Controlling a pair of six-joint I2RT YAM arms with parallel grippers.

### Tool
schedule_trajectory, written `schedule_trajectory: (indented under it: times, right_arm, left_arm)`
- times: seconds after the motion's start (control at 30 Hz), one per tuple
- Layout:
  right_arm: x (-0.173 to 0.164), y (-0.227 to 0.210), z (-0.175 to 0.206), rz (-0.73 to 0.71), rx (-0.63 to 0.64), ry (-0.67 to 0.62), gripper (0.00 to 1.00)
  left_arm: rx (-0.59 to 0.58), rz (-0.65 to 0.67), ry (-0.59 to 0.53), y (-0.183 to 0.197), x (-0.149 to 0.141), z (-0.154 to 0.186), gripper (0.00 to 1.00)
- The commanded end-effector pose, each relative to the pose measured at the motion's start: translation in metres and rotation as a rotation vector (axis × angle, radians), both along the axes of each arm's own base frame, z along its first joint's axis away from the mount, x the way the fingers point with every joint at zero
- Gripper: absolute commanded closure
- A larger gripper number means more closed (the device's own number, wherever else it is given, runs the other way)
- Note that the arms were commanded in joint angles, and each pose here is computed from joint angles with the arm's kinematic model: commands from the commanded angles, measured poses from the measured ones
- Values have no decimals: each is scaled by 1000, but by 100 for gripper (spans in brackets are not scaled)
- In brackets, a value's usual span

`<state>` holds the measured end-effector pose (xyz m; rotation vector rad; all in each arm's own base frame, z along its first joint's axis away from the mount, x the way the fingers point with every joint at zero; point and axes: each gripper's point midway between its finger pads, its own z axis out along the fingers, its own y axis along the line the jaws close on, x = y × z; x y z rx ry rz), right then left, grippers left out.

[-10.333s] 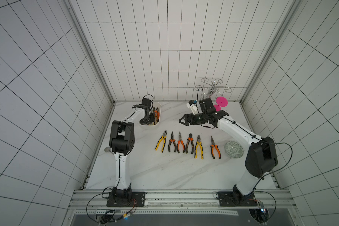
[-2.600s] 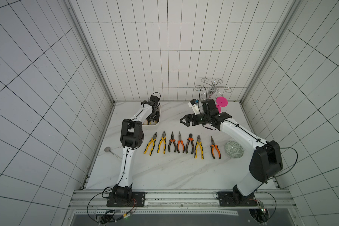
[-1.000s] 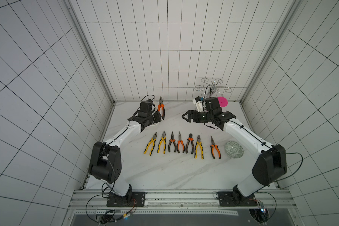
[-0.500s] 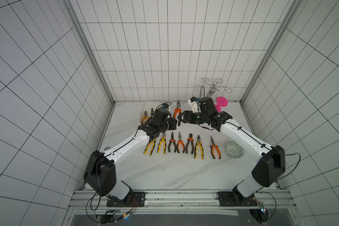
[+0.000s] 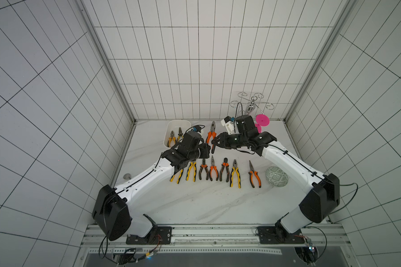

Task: Take the pliers out of the storage box
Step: Pick up the pliers from the storage box.

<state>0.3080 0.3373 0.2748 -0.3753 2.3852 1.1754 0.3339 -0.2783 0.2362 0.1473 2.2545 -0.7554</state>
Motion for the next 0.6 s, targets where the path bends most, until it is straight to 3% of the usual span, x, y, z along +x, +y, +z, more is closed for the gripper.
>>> schedule_trajectory:
  times: [0.0, 0.1, 0.27, 0.43, 0.57]
  right_arm:
    - [-12, -12, 2, 1, -8, -6, 97]
    - [-20, -18, 4, 11, -5, -21, 100]
    - [-38, -30, 10, 38, 0, -71, 100]
    - [-61, -53, 2, 46, -16, -113, 100]
    - [-84, -74, -26, 51, -39, -79, 100]
  left_arm:
    - [-59, -38, -94, -8, -6, 34, 100]
    - [-50, -50, -95, -11, -11, 33, 97]
    - [-33, -81, -97, -16, -26, 32, 52]
    - [23, -155, -80, -16, -54, 23, 34]
    - [33, -185, -85, -8, -82, 13, 22]
